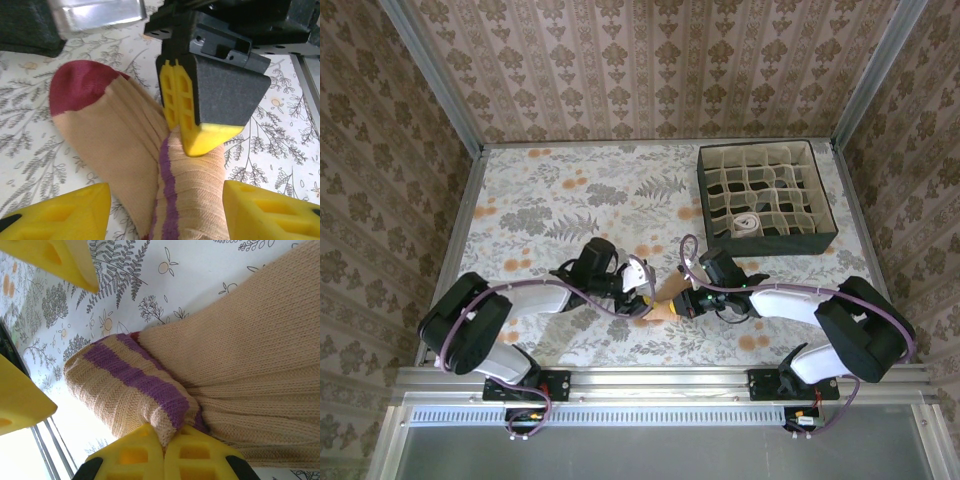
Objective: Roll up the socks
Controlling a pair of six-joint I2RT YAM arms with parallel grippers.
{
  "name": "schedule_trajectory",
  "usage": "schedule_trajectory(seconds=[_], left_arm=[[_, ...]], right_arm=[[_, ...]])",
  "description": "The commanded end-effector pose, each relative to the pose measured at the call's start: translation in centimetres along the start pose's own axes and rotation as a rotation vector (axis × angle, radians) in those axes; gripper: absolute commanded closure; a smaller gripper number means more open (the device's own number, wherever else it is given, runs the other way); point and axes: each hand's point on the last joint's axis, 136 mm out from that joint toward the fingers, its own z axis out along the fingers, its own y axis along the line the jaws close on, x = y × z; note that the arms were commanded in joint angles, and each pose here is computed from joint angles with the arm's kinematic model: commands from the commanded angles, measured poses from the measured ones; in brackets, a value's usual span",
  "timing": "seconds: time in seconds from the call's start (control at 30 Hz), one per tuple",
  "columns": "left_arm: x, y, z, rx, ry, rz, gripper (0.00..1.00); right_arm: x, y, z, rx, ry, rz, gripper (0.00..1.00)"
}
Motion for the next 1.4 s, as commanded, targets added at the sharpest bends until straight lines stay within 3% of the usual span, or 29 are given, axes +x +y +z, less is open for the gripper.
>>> schedule_trajectory(seconds=[0.0, 0.17, 0.27, 0.33, 0.4, 0.47, 0.5, 0.6, 0.83, 1.1, 1.37], left_arm=[[0.6, -1.2, 0.9, 0.061, 0.006, -0.028, 0.41], [2.0, -1.6, 1.8, 0.087, 0.059, -0.043, 0.42], [2.5, -1.9, 1.9, 0.107, 0.088, -0.049, 0.50], [2.7, -2.0, 2.0, 0.115, 0.101, -0.056, 0.60], [3.0, -2.0, 2.0, 0.125, 0.112, -0.059, 0.78], [3.4, -2.2, 2.1, 0.138, 0.127, -0.060, 0.97], [3.5, -2.3, 2.0, 0.141, 0.134, -0.060, 1.00], [3.9, -2.5, 1.8, 0.141, 0.149, -0.050, 1.00], [4.2, -2.8, 1.5, 0.139, 0.167, -0.014, 1.00], [4.0, -4.6, 1.3, 0.204, 0.176, 0.022, 1.00], [3.5, -6.7, 0.2, 0.263, 0.192, 0.027, 1.00]], right_arm=[[1.3, -1.3, 0.2, 0.066, 0.053, 0.047, 0.98], [1.3, -1.3, 0.2, 0.069, 0.059, 0.050, 0.98], [1.0, -1.1, 0.2, 0.068, 0.058, 0.049, 0.98], [0.9, -1.1, 0.1, 0.067, 0.058, 0.049, 0.97], [0.5, -0.7, -0.2, 0.069, 0.052, 0.055, 0.92], [-0.6, -0.5, -1.0, 0.102, 0.032, 0.069, 0.70], [-1.5, -0.1, -2.0, 0.116, 0.002, 0.062, 0.65], [-3.1, -0.4, -4.2, 0.205, -0.045, 0.087, 0.55], [-2.3, -5.1, -4.6, 0.396, -0.020, 0.245, 0.54], [-3.4, -6.3, 0.1, 0.384, 0.116, 0.261, 0.65], [-4.3, -7.7, 2.1, 0.435, 0.235, 0.170, 0.78]])
